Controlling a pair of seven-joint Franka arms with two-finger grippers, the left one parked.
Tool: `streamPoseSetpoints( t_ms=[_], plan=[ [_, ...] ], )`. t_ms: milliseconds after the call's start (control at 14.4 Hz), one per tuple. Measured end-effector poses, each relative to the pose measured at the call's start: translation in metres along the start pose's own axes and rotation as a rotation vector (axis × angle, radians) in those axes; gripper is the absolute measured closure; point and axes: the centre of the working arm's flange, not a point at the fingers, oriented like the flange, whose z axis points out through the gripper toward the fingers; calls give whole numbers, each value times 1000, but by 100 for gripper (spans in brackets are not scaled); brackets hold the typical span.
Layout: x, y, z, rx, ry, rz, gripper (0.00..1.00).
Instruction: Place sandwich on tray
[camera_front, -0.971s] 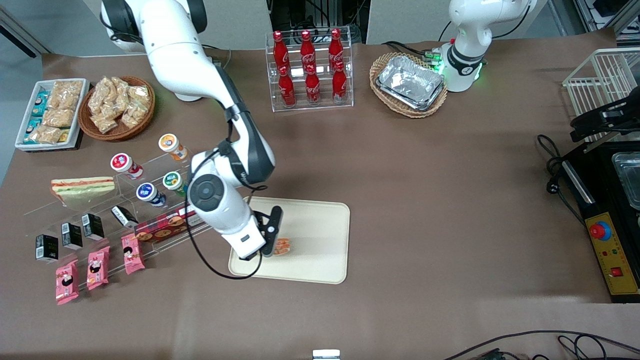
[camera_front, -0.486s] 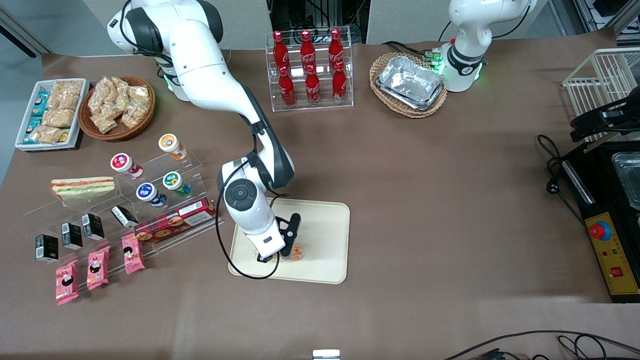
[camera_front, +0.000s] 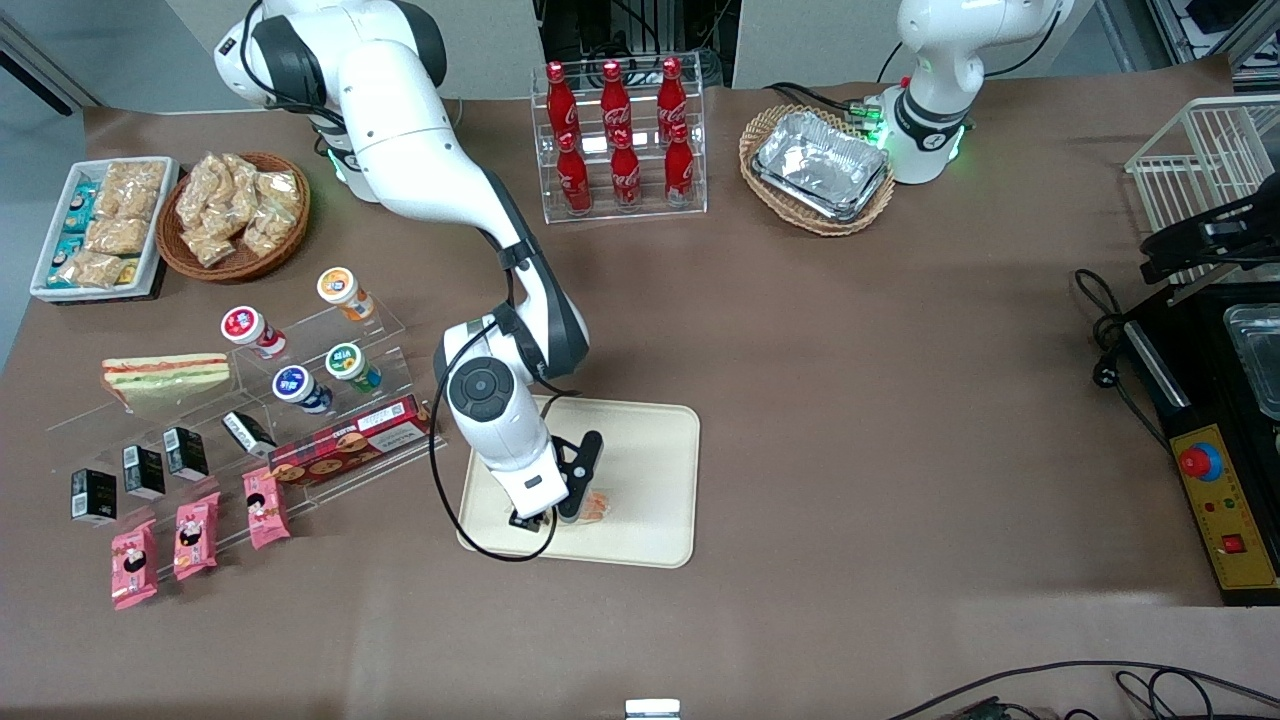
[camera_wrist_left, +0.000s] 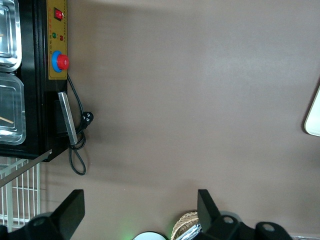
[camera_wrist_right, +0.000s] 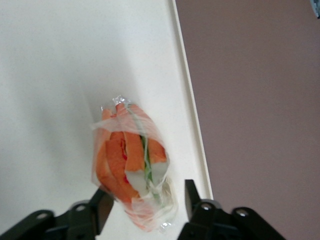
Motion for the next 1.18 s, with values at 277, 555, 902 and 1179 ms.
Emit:
streamPoseSetpoints(
  t_ms=[277,555,902,1179],
  plan=[
    [-5,6,-2,-1,-1,20,0],
    [-6,11,-32,46,-2,45,0],
    [-16,21,-140,139,22,241,0],
    [-73,43,-227,219,37,403,0]
  ],
)
